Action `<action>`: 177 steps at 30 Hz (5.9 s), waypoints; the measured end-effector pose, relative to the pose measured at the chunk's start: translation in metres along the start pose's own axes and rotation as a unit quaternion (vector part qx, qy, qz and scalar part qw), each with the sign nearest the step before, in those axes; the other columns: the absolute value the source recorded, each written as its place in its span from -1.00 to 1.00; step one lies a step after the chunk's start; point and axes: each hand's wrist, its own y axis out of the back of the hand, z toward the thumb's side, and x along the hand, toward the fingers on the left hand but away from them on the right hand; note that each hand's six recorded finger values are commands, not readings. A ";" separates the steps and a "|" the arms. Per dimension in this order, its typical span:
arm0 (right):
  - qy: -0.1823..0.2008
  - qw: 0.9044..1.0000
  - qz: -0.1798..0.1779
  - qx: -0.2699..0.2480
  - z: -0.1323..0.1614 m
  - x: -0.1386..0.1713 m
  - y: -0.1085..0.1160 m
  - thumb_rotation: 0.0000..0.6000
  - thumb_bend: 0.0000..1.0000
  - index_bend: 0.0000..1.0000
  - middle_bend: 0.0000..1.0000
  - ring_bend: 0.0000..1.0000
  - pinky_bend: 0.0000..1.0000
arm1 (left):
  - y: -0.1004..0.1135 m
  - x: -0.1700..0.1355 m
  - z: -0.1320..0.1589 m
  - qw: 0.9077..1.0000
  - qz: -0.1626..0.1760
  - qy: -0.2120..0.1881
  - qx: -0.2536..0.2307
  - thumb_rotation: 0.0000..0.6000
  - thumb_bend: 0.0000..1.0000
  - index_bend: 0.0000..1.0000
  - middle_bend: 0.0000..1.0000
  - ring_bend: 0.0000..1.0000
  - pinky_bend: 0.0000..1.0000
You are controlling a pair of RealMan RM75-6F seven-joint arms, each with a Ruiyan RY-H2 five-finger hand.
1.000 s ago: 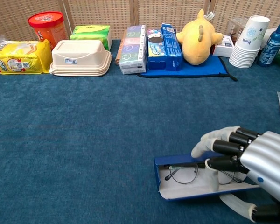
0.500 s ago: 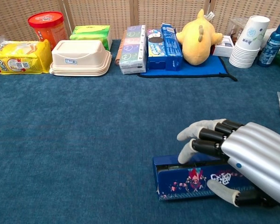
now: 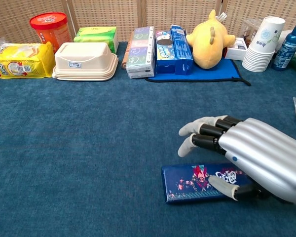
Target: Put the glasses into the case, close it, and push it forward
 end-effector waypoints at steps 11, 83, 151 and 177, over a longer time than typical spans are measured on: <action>-0.007 1.000 0.024 0.014 -0.005 -0.020 -0.006 1.00 -0.32 -0.42 -0.62 -0.68 -0.54 | -0.002 -0.002 -0.007 1.000 -0.003 0.010 0.000 1.00 -0.36 -0.73 -0.94 -1.00 -1.00; -0.034 0.978 0.202 0.049 0.001 -0.032 0.004 1.00 -0.31 -1.00 -0.89 -0.85 -0.61 | -0.013 0.008 -0.007 1.000 -0.020 0.007 -0.008 1.00 -0.36 -0.74 -0.97 -1.00 -1.00; -0.260 0.965 -0.010 0.036 -0.159 -0.004 0.127 1.00 -0.32 -0.66 -0.60 -0.81 -0.58 | -0.041 0.042 -0.010 0.988 -0.095 0.108 0.055 1.00 -0.35 -0.76 -0.94 -1.00 -1.00; -0.381 0.919 -0.058 0.085 -0.176 0.162 0.143 1.00 -0.32 -0.43 -0.53 -0.76 -0.67 | -0.042 0.017 0.009 0.979 -0.116 0.137 0.099 1.00 -0.35 -0.73 -0.87 -1.00 -1.00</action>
